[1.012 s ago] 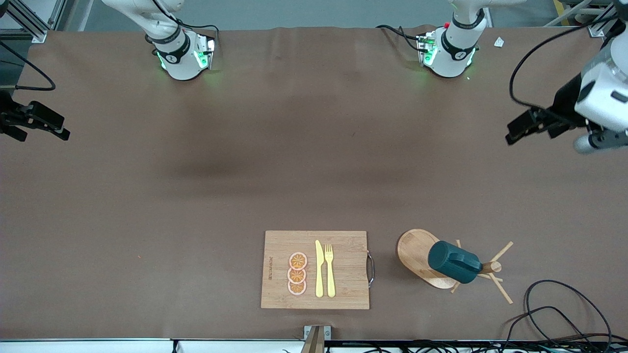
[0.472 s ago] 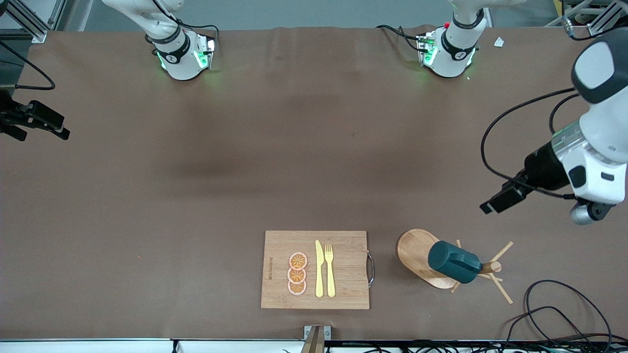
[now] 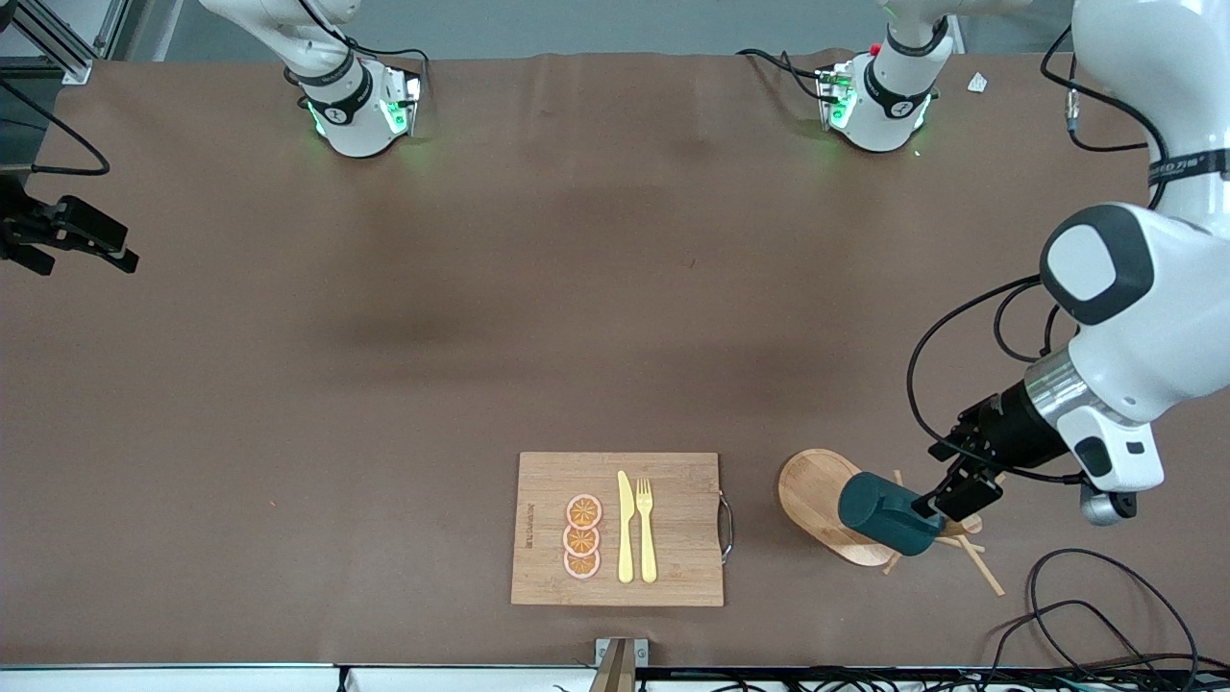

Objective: Transfer cup from left to right arm and place
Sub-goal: 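Close the left gripper around the teal mug body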

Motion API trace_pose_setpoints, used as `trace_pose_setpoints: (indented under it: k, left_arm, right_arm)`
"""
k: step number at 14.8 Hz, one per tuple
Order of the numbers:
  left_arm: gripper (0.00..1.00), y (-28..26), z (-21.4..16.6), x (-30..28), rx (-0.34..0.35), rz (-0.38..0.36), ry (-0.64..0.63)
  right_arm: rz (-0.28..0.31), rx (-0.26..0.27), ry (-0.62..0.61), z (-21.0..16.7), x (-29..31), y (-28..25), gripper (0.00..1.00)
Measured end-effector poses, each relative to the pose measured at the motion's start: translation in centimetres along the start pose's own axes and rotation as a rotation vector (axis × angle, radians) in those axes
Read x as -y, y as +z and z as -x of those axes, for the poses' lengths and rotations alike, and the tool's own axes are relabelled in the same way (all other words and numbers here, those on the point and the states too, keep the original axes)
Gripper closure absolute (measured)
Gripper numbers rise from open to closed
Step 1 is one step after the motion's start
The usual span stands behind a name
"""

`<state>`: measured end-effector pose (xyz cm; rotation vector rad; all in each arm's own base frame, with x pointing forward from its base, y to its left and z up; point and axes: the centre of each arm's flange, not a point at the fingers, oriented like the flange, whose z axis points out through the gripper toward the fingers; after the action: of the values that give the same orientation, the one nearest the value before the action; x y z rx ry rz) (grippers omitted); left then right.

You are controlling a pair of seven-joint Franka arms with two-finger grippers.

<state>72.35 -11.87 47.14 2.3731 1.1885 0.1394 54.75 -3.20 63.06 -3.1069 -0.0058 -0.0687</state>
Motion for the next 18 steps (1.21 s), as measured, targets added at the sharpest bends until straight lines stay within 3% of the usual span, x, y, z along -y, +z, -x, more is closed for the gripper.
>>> trace_pose_setpoints:
  k: [5, 9, 18]
  left_arm:
    - [0.00, 3.2, -1.6, 0.6, -0.018, 0.021, -0.025]
    - [0.00, 5.2, -1.8, 1.2, 0.017, 0.023, -0.062]
    - [0.00, 7.8, -2.2, 1.7, 0.014, 0.034, -0.076]
  right_arm:
    - [0.000, 0.002, 0.002, 0.0, -0.1, 0.0, 0.00]
    - [0.000, 0.002, 0.007, 0.1, -0.4, 0.0, 0.00]
    - [0.000, 0.002, 0.011, 0.1, -0.6, 0.0, 0.00]
